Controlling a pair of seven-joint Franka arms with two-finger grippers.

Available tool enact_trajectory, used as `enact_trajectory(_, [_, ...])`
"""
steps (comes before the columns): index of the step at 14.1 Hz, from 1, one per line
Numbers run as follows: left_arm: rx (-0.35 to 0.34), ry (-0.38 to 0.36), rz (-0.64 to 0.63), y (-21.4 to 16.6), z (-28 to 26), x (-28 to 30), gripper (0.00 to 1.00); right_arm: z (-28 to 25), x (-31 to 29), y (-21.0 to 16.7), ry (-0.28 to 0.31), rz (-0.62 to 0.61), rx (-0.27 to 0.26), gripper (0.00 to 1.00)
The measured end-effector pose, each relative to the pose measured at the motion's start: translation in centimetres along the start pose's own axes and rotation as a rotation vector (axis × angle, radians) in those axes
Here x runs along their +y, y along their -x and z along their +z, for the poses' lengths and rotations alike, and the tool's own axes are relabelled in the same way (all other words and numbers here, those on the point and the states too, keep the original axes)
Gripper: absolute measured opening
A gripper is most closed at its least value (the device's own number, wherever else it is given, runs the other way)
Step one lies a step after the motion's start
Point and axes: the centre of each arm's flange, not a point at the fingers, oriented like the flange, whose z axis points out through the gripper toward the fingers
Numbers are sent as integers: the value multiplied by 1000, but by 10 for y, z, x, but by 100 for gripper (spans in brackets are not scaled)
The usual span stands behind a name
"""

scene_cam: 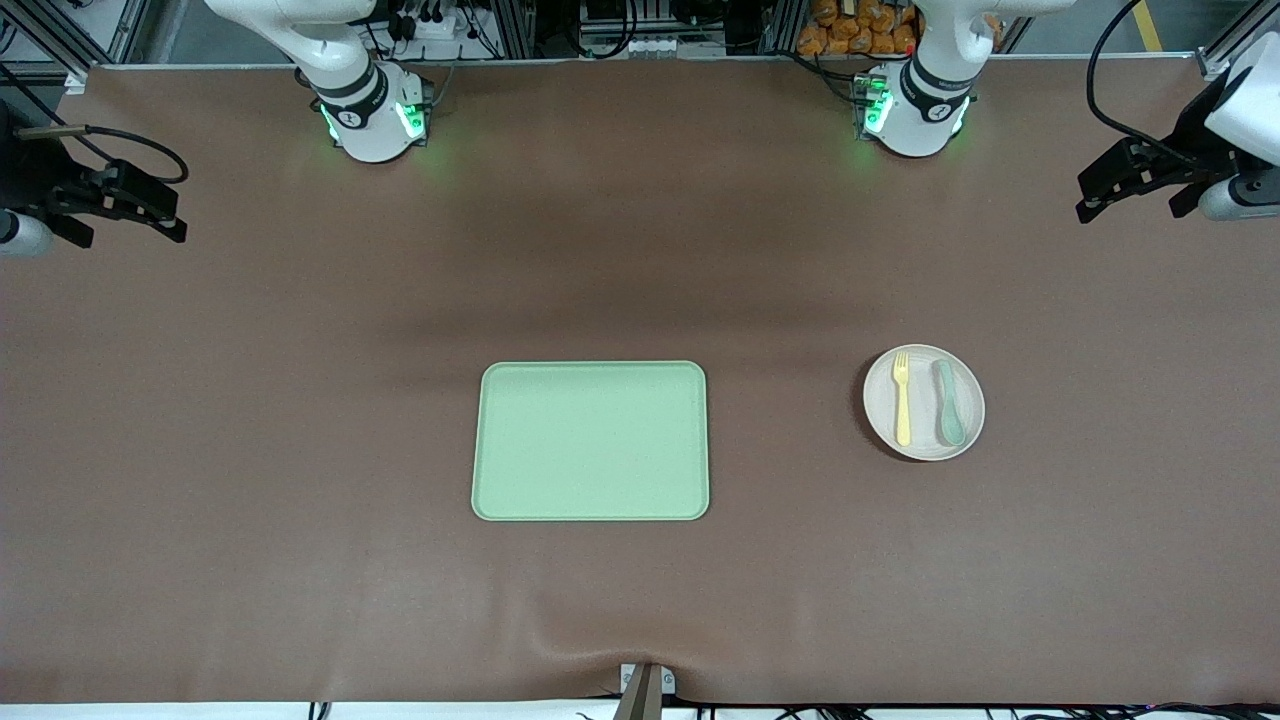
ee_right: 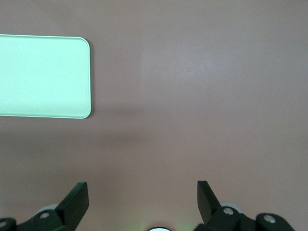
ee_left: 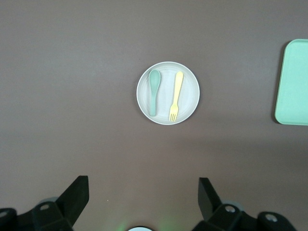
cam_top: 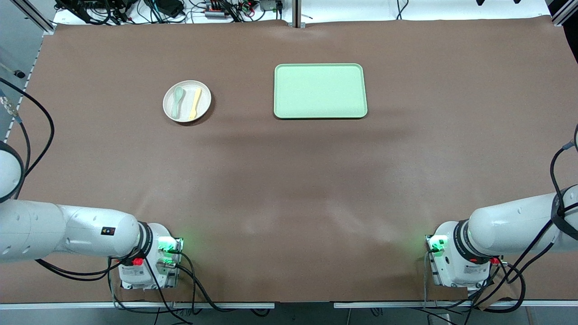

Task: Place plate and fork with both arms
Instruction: 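Move the left gripper toward the white plate, then lower the left gripper and grasp the white plate's rim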

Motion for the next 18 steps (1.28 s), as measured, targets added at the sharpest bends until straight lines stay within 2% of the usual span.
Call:
enact_trajectory(6, [-4,1,-2,-2,2,-6,100,0,0,0,0,0,-1,100])
enact_trajectory(9, [2,1,-16,-22,27,-11,100,0,0,0,0,1,-1,100])
enact_trajectory(11, [46,9,-46,-46,68,-28,100,0,1,0,0,1,-1,100])
enact_trajectory(13, [47,29,-65,-60,117,-40,100,0,1,0,0,1,-1,100])
enact_trajectory(18, [60,33,-97,-64,244,-52,100,0,1,0,0,1,-1,100])
